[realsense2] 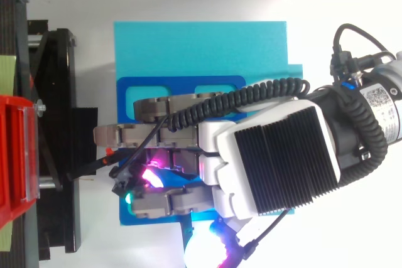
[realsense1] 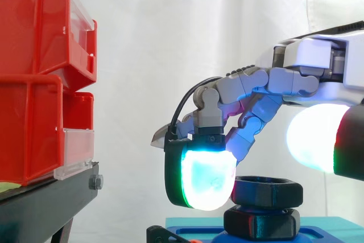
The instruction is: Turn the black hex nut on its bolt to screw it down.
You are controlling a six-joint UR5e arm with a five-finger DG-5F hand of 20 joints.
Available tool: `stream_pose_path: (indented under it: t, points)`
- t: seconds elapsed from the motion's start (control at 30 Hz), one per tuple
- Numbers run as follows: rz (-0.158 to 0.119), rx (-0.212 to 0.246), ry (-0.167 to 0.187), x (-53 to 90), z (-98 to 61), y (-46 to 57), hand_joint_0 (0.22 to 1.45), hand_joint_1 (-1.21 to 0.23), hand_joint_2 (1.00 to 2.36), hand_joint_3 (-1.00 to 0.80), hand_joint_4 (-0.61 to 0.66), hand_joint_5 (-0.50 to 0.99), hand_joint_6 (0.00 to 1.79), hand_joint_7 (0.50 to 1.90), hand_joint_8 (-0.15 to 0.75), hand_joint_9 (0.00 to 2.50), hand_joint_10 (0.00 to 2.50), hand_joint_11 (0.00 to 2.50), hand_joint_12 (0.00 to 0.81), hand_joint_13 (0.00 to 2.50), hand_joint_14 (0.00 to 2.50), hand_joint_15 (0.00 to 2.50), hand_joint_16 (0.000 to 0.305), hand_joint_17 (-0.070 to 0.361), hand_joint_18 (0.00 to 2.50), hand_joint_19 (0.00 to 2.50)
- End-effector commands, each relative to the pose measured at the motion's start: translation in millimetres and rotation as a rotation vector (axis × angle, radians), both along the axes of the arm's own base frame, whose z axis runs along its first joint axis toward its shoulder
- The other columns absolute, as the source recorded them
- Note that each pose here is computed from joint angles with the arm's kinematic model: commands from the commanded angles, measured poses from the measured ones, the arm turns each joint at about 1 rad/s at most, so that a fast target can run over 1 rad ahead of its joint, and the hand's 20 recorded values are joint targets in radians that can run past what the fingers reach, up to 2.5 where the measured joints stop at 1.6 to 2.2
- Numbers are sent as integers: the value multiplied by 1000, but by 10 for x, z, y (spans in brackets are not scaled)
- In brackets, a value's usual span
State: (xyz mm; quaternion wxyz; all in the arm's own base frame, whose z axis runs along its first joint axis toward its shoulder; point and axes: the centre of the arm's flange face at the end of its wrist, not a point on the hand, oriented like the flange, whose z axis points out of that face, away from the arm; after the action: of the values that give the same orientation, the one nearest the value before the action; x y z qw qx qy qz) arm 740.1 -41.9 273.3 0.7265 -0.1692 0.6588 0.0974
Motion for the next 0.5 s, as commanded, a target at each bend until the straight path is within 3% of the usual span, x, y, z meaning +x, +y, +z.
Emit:
stream_pose_path:
  t: [0.0, 0.47]
  points:
    - [0, -2, 4, -6, -13, 1, 509, -160, 1000, -500, 136, -5, 505, 1343, 206, 961, 2, 0, 317, 510, 0, 0, 47, 106, 560, 565]
    - [-10, -6, -5, -3, -5, -66, 510, -161, 1000, -500, 113, 3, 504, 1497, 215, 969, 0, 4, 317, 515, 0, 0, 47, 106, 563, 565]
